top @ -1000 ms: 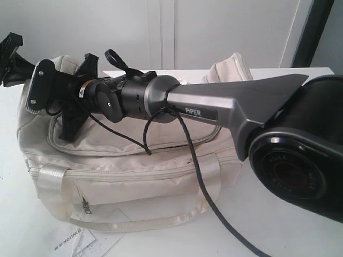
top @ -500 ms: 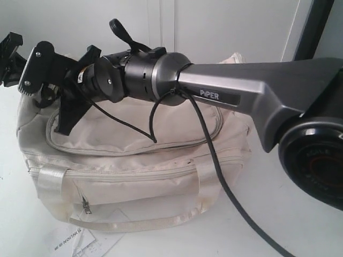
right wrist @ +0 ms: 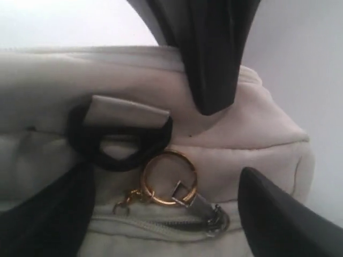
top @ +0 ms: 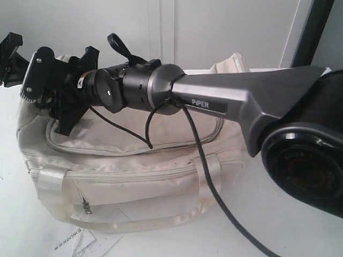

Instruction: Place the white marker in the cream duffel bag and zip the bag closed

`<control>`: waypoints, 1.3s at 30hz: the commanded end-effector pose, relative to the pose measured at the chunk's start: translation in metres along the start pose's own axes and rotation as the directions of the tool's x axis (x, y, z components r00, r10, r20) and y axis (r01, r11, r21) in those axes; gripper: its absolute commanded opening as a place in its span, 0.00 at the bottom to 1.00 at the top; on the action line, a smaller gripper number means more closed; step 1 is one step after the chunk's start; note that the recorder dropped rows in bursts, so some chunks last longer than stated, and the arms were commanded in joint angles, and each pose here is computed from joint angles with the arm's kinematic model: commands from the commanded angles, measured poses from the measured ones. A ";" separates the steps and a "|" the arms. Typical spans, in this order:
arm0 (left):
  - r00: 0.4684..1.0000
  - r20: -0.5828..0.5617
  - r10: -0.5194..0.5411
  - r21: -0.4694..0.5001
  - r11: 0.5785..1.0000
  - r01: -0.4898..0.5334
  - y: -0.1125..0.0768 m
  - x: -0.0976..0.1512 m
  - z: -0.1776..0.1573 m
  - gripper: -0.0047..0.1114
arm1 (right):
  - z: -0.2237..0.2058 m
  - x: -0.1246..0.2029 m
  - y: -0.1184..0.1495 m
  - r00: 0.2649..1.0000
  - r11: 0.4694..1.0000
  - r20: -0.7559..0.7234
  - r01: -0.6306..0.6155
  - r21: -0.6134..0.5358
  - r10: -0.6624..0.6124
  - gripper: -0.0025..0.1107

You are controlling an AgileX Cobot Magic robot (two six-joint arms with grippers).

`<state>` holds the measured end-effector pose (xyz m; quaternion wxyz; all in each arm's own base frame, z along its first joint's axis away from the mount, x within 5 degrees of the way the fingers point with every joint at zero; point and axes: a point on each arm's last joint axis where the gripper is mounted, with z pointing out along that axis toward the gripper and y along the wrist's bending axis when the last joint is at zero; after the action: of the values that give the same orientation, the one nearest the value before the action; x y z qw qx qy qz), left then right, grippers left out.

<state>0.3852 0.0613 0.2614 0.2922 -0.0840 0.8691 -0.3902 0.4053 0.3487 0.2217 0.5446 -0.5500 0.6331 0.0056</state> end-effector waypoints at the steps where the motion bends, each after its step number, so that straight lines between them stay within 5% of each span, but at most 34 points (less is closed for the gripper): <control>1: 0.998 -0.056 0.004 0.077 0.997 0.000 -0.011 0.005 -0.001 0.04 | 0.012 0.006 -0.004 0.999 0.997 0.043 0.028 0.078 -0.031 0.64; 5: 0.997 -0.075 0.006 0.093 0.996 0.001 -0.012 0.006 -0.001 0.04 | 0.024 0.010 -0.004 0.997 0.994 0.063 0.025 0.107 -0.032 0.56; 6: 0.997 -0.078 0.006 0.096 0.995 0.001 -0.012 0.007 -0.001 0.04 | 0.026 0.013 -0.005 0.998 0.994 0.059 0.022 0.110 -0.028 0.49; 9: 0.996 -0.080 0.024 0.101 0.995 -0.015 -0.013 0.007 -0.001 0.04 | 0.028 0.018 -0.006 0.999 0.995 0.044 0.020 0.100 -0.025 0.06; 10: 0.996 -0.080 0.029 0.101 0.995 -0.020 -0.013 0.007 -0.001 0.04 | 0.027 0.017 -0.006 0.999 0.996 0.038 0.016 0.090 -0.019 0.02; 16: 0.998 -0.064 0.027 0.087 0.996 -0.021 -0.011 0.005 -0.001 0.04 | 0.006 0.002 -0.014 1.000 1.000 -0.021 -0.009 -0.007 0.009 0.02; 22: 0.999 -0.043 0.025 0.068 0.997 -0.022 -0.010 0.003 0.000 0.04 | -0.013 -0.011 -0.021 0.978 0.977 -0.063 -0.205 -0.061 0.201 0.02; 26: 0.999 -0.027 0.022 0.054 0.998 -0.021 -0.008 0.002 0.000 0.04 | -0.021 -0.017 -0.025 0.941 0.940 -0.073 -0.336 -0.061 0.331 0.02; 33: 1.000 -0.021 0.021 0.052 0.998 -0.019 -0.007 0.001 -0.002 0.04 | -0.023 -0.021 -0.028 0.924 0.923 -0.039 -0.382 -0.046 0.381 0.02; 39: 0.999 0.031 -0.020 0.053 0.998 0.018 0.003 -0.005 -0.015 0.04 | -0.026 -0.027 -0.023 0.846 0.839 -0.053 -0.533 -0.112 0.530 0.02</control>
<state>0.3813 0.0663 0.2630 0.2869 -0.0718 0.8679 -0.3990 0.4036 0.3425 0.2540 0.4937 -0.4073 0.7528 0.1540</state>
